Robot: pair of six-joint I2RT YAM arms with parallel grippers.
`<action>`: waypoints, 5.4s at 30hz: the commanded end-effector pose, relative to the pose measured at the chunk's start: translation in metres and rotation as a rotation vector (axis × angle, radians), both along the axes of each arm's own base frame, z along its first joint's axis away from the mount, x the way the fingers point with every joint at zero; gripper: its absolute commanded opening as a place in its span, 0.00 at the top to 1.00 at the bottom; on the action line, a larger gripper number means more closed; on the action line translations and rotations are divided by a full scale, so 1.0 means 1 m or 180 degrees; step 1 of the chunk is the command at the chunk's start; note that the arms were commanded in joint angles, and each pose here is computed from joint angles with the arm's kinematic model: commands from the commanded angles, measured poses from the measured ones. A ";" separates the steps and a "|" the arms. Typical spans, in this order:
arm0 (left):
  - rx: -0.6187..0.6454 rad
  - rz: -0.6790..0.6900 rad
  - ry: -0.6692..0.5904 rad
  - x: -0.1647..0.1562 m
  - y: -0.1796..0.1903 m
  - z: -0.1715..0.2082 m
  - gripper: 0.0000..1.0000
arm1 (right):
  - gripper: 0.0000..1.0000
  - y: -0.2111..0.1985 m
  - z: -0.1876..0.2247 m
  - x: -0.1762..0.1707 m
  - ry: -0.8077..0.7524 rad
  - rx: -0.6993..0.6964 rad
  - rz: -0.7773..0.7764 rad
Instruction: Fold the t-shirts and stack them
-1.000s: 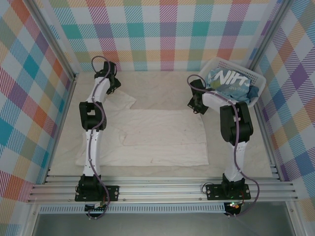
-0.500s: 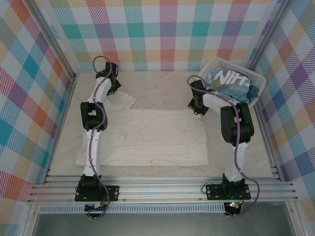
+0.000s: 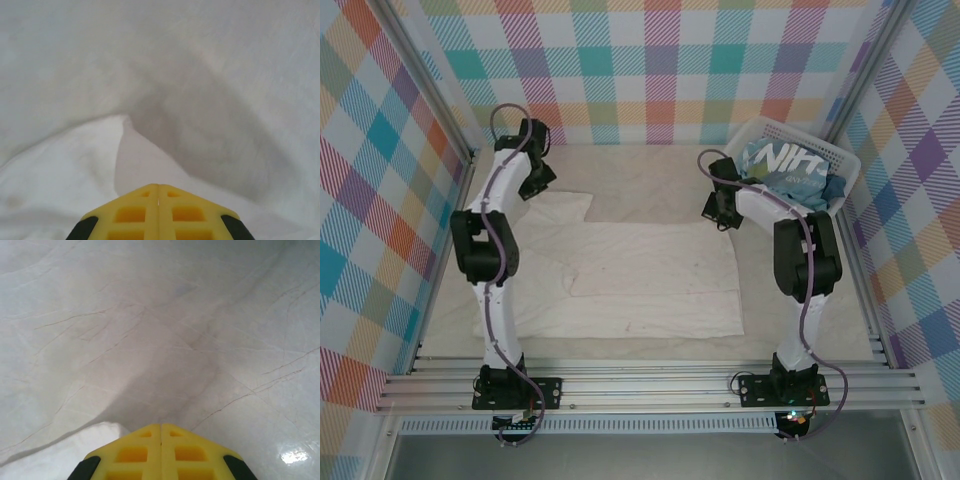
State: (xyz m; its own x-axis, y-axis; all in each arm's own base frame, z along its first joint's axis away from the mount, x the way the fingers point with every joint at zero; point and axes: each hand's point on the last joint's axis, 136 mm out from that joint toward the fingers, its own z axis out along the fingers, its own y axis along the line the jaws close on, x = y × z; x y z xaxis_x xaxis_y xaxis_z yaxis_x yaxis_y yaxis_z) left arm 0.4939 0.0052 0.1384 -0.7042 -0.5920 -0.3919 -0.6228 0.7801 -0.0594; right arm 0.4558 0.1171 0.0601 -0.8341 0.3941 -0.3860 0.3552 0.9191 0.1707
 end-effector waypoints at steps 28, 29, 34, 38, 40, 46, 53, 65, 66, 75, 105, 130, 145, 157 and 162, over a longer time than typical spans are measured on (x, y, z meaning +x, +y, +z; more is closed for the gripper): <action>0.0365 0.0851 0.0271 -0.292 0.059 0.019 1.00 | 1.00 -0.029 0.004 -0.137 0.0623 -0.0143 0.0040; 0.0394 0.0856 0.0280 -0.296 0.061 0.017 1.00 | 1.00 -0.029 0.004 -0.141 0.0641 -0.0162 0.0046; 0.0551 0.0919 0.0275 -0.307 0.069 0.021 1.00 | 1.00 -0.035 0.000 -0.158 0.0715 -0.0239 0.0064; 0.0649 0.0998 0.0146 -0.316 0.076 0.034 1.00 | 1.00 -0.040 -0.006 -0.165 0.0782 -0.0307 0.0046; 0.0660 0.1013 0.0163 -0.319 0.076 0.033 1.00 | 1.00 -0.041 -0.007 -0.167 0.0812 -0.0341 0.0043; 0.0599 0.1163 0.0302 -0.336 0.074 0.018 1.00 | 1.00 -0.047 -0.013 -0.171 0.0885 -0.0476 0.0040; 0.0379 0.1182 0.0375 -0.336 0.063 -0.006 1.00 | 1.00 -0.047 -0.020 -0.174 0.0945 -0.0526 0.0067; 0.0295 0.1352 0.0488 -0.348 0.059 -0.023 1.00 | 1.00 -0.052 -0.028 -0.184 0.1043 -0.0615 -0.0022; 0.0275 0.1362 0.0495 -0.349 0.058 -0.024 1.00 | 1.00 -0.052 -0.029 -0.184 0.1047 -0.0620 -0.0027; 0.0164 0.1657 0.0482 -0.368 0.054 -0.025 1.00 | 1.00 -0.055 -0.031 -0.185 0.1096 -0.0663 -0.0096; -0.0069 0.1400 0.0179 -0.343 0.036 0.017 0.53 | 0.58 -0.066 0.022 -0.188 0.0756 -0.0794 -0.0375; -0.1202 0.0404 0.0988 -0.169 -0.042 -0.123 0.75 | 0.82 0.010 -0.069 -0.160 0.1570 0.0279 -0.0468; -0.0842 0.0082 0.0506 -0.125 -0.027 -0.050 0.59 | 0.80 0.000 -0.022 -0.082 0.1087 0.0503 -0.0022; -0.0737 -0.0446 0.0441 -0.146 0.014 -0.073 0.55 | 0.70 0.106 0.004 -0.115 0.0894 0.1337 0.0978; -0.0585 -0.0457 0.0533 -0.146 0.022 -0.085 0.58 | 0.70 0.115 -0.002 -0.109 0.0948 0.1392 0.0963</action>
